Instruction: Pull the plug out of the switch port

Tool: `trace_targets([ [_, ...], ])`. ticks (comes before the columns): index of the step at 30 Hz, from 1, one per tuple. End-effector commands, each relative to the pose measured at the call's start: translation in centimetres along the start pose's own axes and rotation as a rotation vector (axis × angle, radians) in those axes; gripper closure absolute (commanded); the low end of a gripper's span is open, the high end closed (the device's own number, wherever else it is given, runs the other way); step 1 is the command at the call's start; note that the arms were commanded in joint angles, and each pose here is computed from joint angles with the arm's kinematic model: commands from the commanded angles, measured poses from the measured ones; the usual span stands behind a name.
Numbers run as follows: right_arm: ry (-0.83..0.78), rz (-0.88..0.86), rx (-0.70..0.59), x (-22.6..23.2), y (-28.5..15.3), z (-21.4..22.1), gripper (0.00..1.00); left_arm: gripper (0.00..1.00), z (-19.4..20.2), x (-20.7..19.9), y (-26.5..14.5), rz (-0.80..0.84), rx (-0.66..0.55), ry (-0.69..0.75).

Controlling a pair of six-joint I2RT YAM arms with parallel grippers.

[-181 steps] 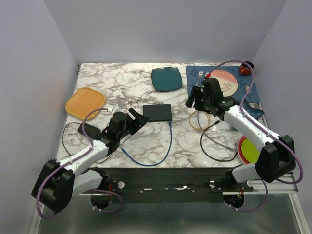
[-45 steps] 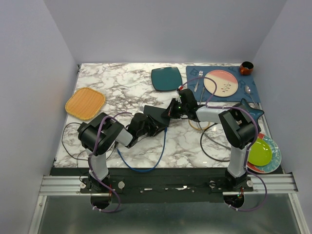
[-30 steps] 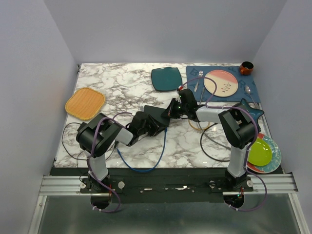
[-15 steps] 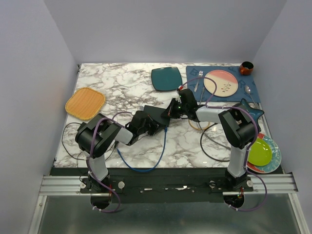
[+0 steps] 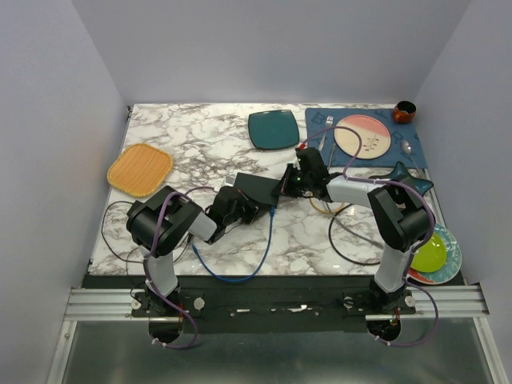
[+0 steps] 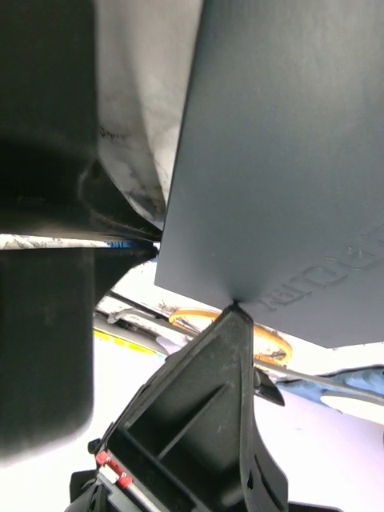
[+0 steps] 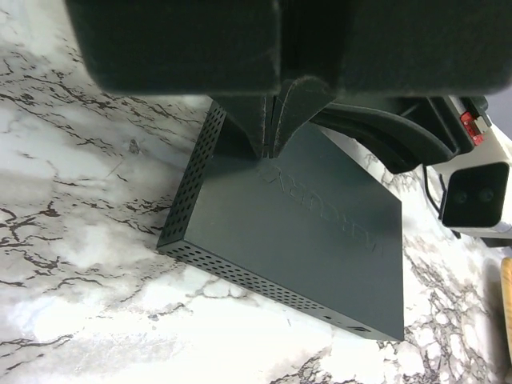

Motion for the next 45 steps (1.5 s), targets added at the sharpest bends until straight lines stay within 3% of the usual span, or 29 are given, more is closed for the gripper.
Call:
trace_targets([
  [1, -0.012, 0.171, 0.097, -2.5, 0.3, 2.3, 0.99, 0.67, 0.0, 2.9, -0.4, -0.134, -0.027, 0.004],
  [9, 0.008, 0.191, 0.144, -3.5, 1.4, 3.3, 0.99, 0.3, -0.5, 2.1, -1.0, -0.205, -0.081, 0.066],
  [12, 0.007, 0.193, 0.146, -3.5, 1.5, 3.3, 0.99, 0.27, -0.5, 1.9, -0.4, -0.213, -0.055, 0.07],
  [15, 0.006, 0.192, 0.145, -3.5, 1.5, 3.2, 0.99, 0.28, -0.3, 2.1, 0.2, -0.212, -0.036, 0.067],
  [22, 0.01, 0.196, 0.148, -3.6, 1.7, 3.3, 0.99, 0.55, 0.0, 2.3, 0.3, -0.188, -0.022, 0.073],
  [41, 0.015, 0.2, 0.154, -3.8, 1.9, 3.5, 0.99, 0.54, 1.6, 2.9, 0.0, -0.169, 0.027, 0.101],
  [45, 0.017, 0.201, 0.155, -3.8, 1.9, 3.6, 0.99, 0.61, 1.6, 2.9, 0.1, -0.166, 0.027, 0.099],
])
Point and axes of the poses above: each gripper's point midway between its finger pads, its own y axis out along the fingers, its own x axis along the line the jaws close on, z = x × y, the point moved 10 cm from there along -y, back along the fingers, and after that the axes turned 8 degrees about -y, right-handed, at the moved point
